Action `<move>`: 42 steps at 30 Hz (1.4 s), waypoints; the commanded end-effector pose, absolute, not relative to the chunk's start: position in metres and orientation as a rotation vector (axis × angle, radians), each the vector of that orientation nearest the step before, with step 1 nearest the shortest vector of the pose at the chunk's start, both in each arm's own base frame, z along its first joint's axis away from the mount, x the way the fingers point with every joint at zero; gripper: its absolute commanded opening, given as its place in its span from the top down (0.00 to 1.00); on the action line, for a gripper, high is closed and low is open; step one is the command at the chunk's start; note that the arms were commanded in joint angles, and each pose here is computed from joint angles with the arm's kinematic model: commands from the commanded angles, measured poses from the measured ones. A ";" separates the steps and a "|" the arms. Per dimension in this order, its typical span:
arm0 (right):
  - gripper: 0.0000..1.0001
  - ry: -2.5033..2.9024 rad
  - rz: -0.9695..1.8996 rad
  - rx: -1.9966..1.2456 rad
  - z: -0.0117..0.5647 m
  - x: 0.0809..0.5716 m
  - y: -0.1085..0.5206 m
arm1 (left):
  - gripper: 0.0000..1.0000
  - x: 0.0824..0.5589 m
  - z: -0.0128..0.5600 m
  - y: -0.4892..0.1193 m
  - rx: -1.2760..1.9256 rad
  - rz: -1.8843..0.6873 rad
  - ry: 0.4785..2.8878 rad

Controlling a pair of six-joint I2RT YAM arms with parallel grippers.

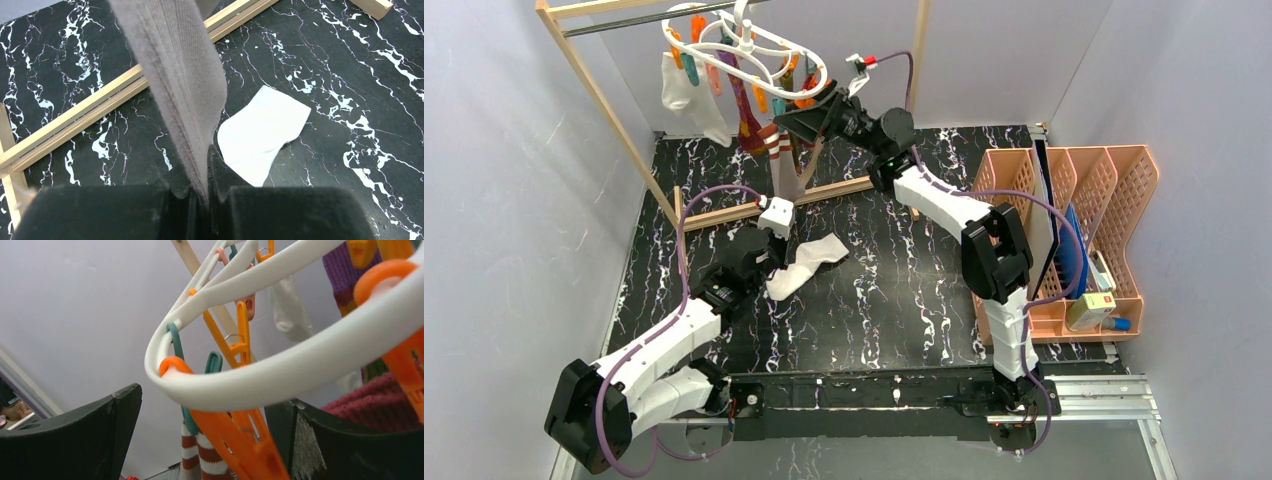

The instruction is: Remove the socks clipped to the hanger

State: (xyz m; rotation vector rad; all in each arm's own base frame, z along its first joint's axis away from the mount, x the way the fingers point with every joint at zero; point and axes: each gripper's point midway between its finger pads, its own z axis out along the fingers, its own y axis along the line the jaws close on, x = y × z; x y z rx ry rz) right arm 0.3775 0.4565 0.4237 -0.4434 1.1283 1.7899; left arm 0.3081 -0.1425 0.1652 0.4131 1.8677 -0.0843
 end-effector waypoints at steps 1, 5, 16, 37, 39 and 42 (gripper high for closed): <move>0.02 1.179 1.717 -0.570 0.458 0.370 0.453 | 1.00 0.306 0.159 -0.139 0.429 -0.064 1.888; 0.02 1.200 1.704 -0.584 0.461 0.369 0.451 | 1.00 0.306 0.160 -0.138 0.426 -0.058 1.886; 0.02 1.116 1.805 -0.452 0.441 0.365 0.439 | 1.00 0.306 0.159 -0.138 0.429 -0.060 1.889; 0.07 0.967 1.923 -0.368 0.448 0.376 0.442 | 1.00 0.306 0.160 -0.138 0.429 -0.061 1.886; 0.07 0.960 1.926 -0.367 0.449 0.376 0.442 | 1.00 0.306 0.160 -0.139 0.429 -0.061 1.886; 0.08 0.951 1.930 -0.366 0.452 0.377 0.443 | 1.00 0.306 0.159 -0.139 0.431 -0.063 1.887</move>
